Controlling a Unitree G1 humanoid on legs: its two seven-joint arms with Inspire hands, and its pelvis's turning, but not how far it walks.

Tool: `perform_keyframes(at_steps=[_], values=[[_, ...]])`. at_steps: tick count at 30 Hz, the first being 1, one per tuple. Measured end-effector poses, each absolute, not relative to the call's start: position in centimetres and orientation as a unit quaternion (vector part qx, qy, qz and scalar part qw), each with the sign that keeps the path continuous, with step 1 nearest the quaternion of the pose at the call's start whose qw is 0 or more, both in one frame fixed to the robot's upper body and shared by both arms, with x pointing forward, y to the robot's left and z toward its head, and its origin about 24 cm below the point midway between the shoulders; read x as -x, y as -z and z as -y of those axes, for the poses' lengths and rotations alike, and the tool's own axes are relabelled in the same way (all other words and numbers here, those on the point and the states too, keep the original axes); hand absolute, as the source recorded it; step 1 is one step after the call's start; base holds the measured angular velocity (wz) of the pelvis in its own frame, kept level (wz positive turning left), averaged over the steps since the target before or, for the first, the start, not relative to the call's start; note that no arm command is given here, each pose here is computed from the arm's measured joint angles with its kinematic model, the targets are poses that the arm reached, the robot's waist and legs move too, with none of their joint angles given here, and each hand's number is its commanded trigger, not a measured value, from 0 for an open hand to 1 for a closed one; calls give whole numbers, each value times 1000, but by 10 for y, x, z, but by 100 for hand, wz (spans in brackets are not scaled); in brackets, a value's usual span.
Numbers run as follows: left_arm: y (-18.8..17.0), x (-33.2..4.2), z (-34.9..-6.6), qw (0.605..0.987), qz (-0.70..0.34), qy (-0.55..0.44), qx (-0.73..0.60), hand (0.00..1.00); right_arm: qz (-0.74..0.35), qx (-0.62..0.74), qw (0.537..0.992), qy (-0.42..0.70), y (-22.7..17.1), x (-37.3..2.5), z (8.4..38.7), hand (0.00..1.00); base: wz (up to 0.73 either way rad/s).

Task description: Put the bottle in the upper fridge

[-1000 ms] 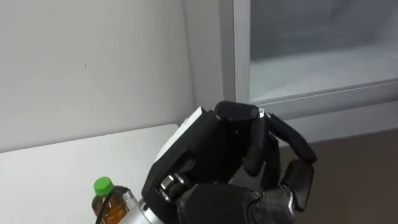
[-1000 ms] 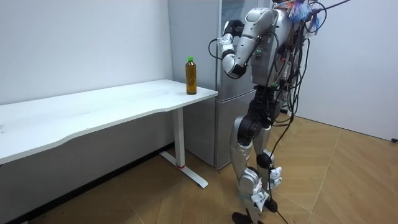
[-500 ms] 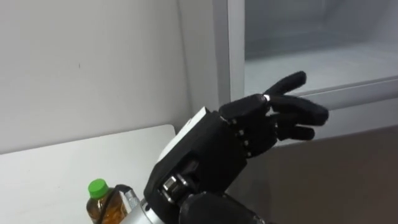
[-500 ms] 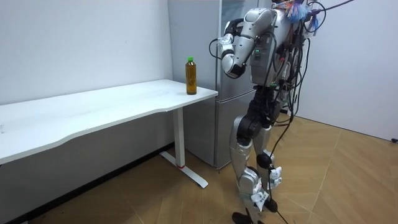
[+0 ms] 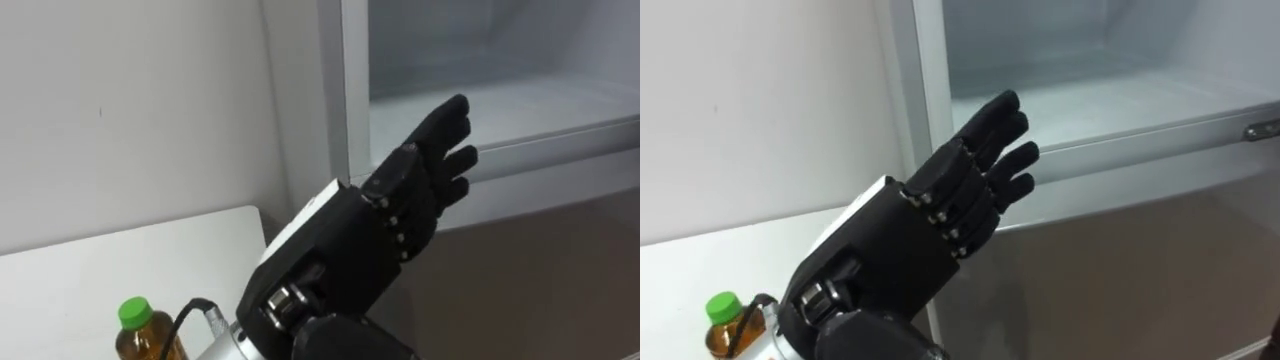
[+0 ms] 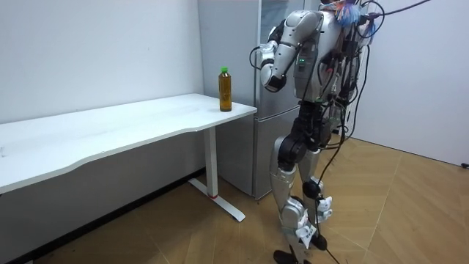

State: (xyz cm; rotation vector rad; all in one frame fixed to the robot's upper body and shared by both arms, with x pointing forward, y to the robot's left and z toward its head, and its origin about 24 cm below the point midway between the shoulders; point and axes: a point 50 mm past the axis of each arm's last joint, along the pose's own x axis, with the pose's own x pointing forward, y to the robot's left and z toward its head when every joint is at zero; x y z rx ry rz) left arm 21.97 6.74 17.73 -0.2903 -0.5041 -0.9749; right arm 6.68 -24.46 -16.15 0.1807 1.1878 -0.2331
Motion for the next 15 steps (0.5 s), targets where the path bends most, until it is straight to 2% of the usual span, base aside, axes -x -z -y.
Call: perform_keyframes(at_steps=[15], values=[[-188,-222,-50,814,252,511,118,0,-553,-101,819,116,161,-67,245,0,-21]])
